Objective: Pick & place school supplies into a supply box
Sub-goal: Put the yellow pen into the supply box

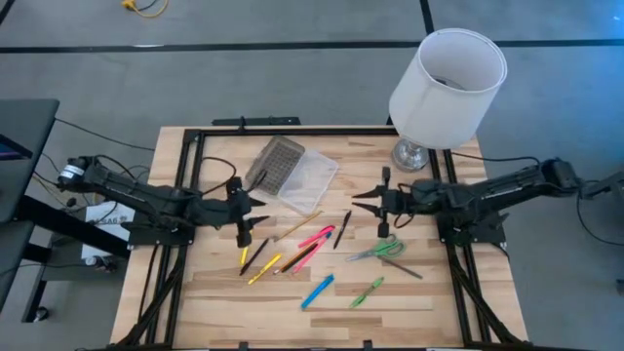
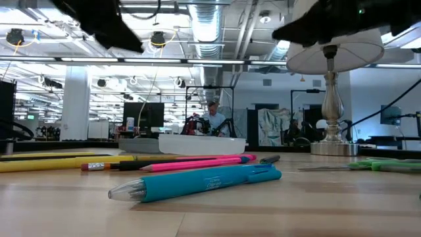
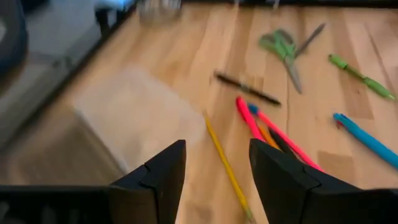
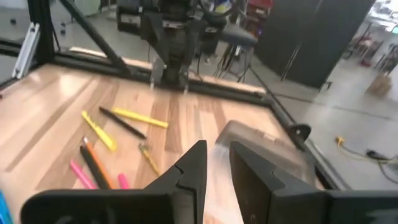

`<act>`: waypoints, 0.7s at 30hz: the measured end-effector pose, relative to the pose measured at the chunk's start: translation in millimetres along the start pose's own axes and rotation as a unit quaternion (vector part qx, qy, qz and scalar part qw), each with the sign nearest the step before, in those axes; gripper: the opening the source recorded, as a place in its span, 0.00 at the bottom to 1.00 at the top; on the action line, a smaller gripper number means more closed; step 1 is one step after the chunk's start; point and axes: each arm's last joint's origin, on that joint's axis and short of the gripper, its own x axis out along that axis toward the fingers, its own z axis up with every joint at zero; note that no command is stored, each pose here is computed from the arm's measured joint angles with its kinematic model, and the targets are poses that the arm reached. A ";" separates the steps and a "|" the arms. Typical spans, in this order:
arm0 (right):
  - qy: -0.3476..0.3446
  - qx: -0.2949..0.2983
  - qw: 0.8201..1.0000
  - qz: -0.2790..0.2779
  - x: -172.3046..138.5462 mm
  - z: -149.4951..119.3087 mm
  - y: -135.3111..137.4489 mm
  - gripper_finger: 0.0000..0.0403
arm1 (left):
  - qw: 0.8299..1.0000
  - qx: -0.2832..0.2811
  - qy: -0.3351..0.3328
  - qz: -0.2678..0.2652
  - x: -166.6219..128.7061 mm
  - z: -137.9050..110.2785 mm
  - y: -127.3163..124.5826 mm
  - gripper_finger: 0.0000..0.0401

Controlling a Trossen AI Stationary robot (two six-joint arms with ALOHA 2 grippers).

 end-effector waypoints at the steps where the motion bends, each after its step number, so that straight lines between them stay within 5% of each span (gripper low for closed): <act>1: 0.006 0.001 1.000 0.001 2.7 -2.2 1.2 0.16 | 1.000 -0.023 0.016 0.001 -0.4 -3.4 0.1 0.43; 10: 0.046 -0.004 0.999 0.011 22.1 -19.3 9.9 0.16 | 0.980 -0.162 0.114 0.021 -8.4 -26.7 -3.3 0.43; 21: 0.037 0.002 0.999 0.009 26.9 -20.3 11.2 0.16 | 0.938 -0.239 0.232 0.101 6.5 -58.1 -19.4 0.43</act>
